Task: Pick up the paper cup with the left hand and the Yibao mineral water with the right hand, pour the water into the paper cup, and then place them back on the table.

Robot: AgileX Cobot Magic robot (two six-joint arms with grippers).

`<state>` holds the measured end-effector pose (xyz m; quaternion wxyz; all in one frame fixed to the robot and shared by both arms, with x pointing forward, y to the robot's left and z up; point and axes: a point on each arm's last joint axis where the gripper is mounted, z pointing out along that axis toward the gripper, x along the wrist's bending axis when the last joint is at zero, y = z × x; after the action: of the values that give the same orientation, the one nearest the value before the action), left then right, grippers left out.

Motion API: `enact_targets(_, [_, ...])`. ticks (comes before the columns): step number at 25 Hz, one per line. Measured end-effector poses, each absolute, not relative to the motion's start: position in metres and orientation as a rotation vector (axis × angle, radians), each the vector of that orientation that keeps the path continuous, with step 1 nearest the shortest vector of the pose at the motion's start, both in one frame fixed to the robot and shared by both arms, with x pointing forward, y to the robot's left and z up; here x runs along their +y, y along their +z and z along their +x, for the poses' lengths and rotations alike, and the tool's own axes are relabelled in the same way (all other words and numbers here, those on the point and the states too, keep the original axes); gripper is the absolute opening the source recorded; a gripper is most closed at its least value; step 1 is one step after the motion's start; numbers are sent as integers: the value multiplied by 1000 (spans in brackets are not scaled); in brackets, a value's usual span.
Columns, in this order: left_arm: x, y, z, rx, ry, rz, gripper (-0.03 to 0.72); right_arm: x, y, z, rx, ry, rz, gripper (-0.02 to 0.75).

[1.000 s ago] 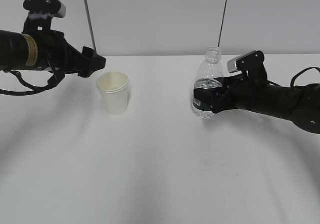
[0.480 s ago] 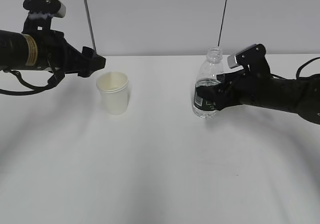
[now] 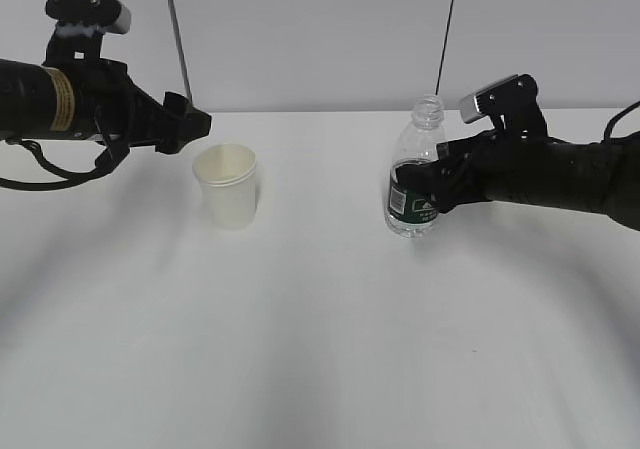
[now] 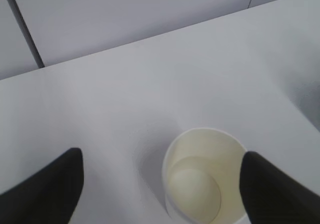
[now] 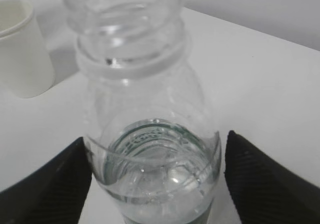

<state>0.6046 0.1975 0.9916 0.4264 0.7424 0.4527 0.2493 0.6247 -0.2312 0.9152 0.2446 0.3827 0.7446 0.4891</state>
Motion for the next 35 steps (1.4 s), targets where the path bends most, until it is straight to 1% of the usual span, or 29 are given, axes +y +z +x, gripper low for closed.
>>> enact_targets(5, [198,992,605,1132,623,1855,577,-232,922,622,2048,1314,1080,605])
enact_targets(10, [198,992,605,1138,621,1850,577,-233,938,617,2070,1301,1071,605])
enact_targets(21, [198,992,605,1145,618,1843,577,-238,956,606,2161,1166,1099,605])
enact_targets(25, [199,1000,603,1144,631,1822,577,-241,968,599,2178,1110,1125,601])
enact_targets(30, [206,1020,597,1175,717,1791,577,-246,995,587,2167,1057,1149,592])
enact_targets(33, [215,1027,595,1250,790,1776,575,-247,1014,581,2114,1083,1167,591])
enact_targets(35, [222,1032,593,1324,836,1751,561,-248,1025,576,2080,1107,1170,591])
